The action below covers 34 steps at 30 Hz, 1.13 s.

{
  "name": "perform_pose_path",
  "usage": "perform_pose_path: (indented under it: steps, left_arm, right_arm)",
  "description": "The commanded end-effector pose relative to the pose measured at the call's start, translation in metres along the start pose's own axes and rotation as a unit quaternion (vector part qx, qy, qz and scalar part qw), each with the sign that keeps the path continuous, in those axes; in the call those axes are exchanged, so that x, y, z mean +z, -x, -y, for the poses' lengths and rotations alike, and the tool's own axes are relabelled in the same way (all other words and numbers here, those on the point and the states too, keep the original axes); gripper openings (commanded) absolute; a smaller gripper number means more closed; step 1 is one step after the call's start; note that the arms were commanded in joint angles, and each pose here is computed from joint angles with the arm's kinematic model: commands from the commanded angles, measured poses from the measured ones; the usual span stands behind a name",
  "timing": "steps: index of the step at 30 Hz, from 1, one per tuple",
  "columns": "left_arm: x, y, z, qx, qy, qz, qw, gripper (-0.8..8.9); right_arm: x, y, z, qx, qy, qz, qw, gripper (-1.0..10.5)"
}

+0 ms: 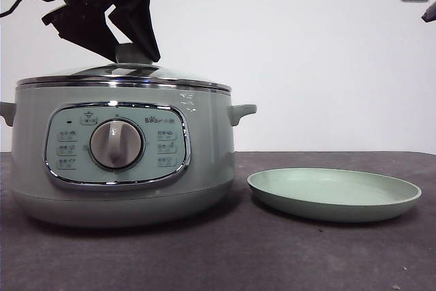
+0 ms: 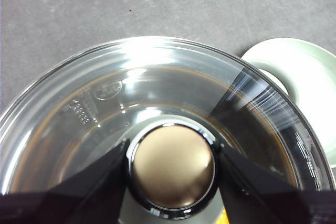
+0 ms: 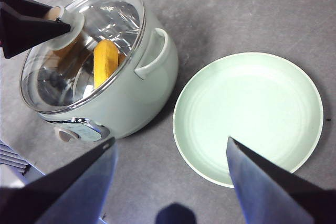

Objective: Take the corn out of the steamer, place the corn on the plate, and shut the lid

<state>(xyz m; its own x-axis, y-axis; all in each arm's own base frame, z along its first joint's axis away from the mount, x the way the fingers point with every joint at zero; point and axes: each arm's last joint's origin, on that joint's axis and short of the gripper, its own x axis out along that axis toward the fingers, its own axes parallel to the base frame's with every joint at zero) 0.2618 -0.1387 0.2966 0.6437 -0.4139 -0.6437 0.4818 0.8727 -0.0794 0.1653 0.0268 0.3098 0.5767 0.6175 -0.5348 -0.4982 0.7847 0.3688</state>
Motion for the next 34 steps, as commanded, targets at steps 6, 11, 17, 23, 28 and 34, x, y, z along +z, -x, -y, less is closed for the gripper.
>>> perform_pose_path:
  steps: [6, 11, 17, 23, 28, 34]
  left_arm:
    - [0.005, 0.011, 0.001, 0.005, -0.005, 0.031, 0.999, -0.09]
    - [0.011, 0.047, 0.0, 0.061, -0.003, 0.088, 0.994, -0.09]
    - [0.013, 0.103, 0.002, 0.088, 0.001, 0.169, 0.982, -0.09]
    - [0.002, 0.157, 0.003, 0.138, 0.013, 0.234, 0.962, -0.09]
    - [-0.013, 0.19, 0.002, 0.183, 0.02, 0.257, 0.949, -0.09]
    - [-0.03, 0.217, 0.001, 0.207, 0.026, 0.271, 0.94, -0.09]
  right_arm:
    - [0.004, -0.003, -0.003, 0.01, 0.0, 0.011, 1.0, 3.5]
    - [0.014, -0.015, -0.011, 0.017, 0.019, 0.026, 0.999, 3.5]
    - [0.031, -0.044, -0.029, 0.013, 0.049, -0.008, 0.999, 3.5]
    - [0.056, -0.087, -0.059, 0.034, 0.088, -0.058, 0.994, 3.5]
    - [0.076, -0.128, -0.091, 0.054, 0.129, -0.101, 0.985, 3.5]
    - [0.095, -0.2, -0.137, 0.041, 0.205, -0.168, 0.963, 3.5]
